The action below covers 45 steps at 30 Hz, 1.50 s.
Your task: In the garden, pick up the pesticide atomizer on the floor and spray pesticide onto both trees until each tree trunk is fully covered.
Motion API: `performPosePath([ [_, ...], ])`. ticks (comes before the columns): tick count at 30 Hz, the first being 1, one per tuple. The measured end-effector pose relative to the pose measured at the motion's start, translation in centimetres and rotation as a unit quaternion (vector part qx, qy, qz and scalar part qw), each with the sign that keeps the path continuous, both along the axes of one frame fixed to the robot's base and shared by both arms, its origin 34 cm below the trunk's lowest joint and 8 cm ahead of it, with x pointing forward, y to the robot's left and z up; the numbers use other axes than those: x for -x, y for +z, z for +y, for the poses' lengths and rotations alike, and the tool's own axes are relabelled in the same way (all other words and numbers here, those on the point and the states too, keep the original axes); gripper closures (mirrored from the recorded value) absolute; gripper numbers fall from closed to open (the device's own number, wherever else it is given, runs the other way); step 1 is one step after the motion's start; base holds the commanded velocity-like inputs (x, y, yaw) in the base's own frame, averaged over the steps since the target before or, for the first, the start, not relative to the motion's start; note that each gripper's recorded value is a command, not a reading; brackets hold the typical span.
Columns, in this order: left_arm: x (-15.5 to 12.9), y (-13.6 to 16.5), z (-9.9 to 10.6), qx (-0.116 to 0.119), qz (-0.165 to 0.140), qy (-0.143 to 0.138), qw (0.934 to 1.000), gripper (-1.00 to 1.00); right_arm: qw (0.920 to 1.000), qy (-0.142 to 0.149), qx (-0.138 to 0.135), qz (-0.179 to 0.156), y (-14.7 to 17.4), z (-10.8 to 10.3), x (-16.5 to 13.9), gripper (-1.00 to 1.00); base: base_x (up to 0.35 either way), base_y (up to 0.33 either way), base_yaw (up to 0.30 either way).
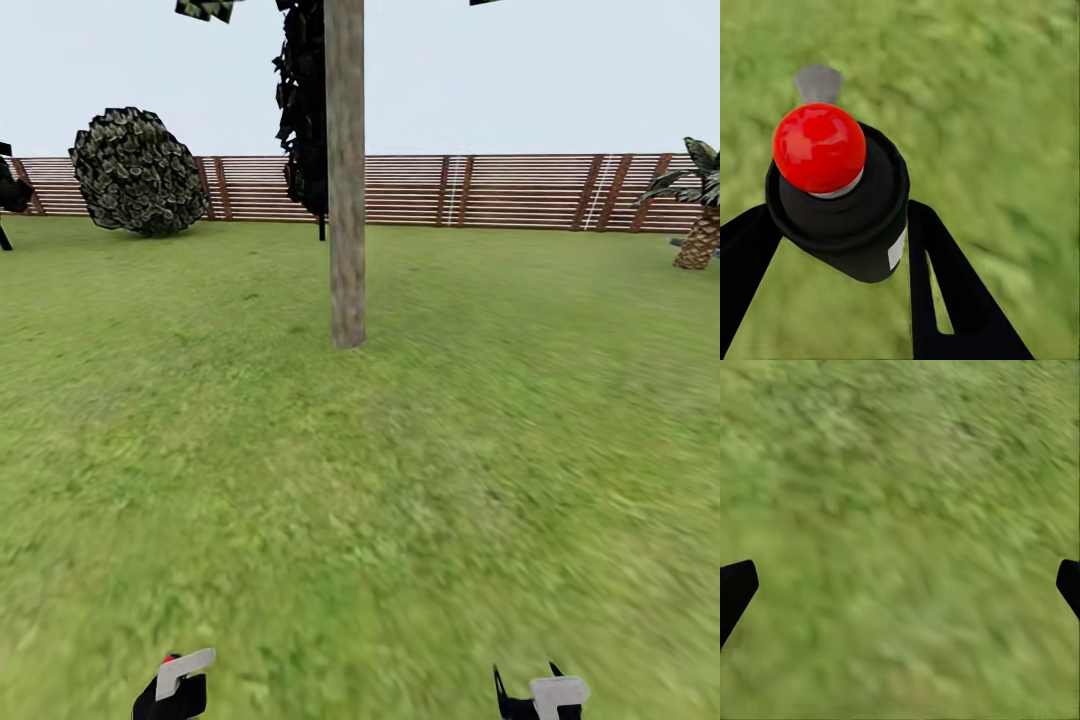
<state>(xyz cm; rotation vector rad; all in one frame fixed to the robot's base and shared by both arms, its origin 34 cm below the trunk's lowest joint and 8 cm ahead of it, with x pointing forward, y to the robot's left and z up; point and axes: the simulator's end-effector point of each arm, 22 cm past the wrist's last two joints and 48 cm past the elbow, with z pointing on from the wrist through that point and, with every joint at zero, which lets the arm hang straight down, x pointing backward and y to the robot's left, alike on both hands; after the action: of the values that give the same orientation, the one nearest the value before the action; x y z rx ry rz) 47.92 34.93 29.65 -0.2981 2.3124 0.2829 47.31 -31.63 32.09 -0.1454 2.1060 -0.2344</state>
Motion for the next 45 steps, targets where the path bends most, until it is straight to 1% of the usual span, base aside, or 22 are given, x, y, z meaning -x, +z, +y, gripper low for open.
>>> performPosePath([
  [45,0.03,-0.06,-0.33,0.002,0.000,-0.001,1.0000,1.00,1.0000,0.002,-0.002,0.000,-0.03,0.29,-0.01,-1.00,0.338,0.000,0.000],
])
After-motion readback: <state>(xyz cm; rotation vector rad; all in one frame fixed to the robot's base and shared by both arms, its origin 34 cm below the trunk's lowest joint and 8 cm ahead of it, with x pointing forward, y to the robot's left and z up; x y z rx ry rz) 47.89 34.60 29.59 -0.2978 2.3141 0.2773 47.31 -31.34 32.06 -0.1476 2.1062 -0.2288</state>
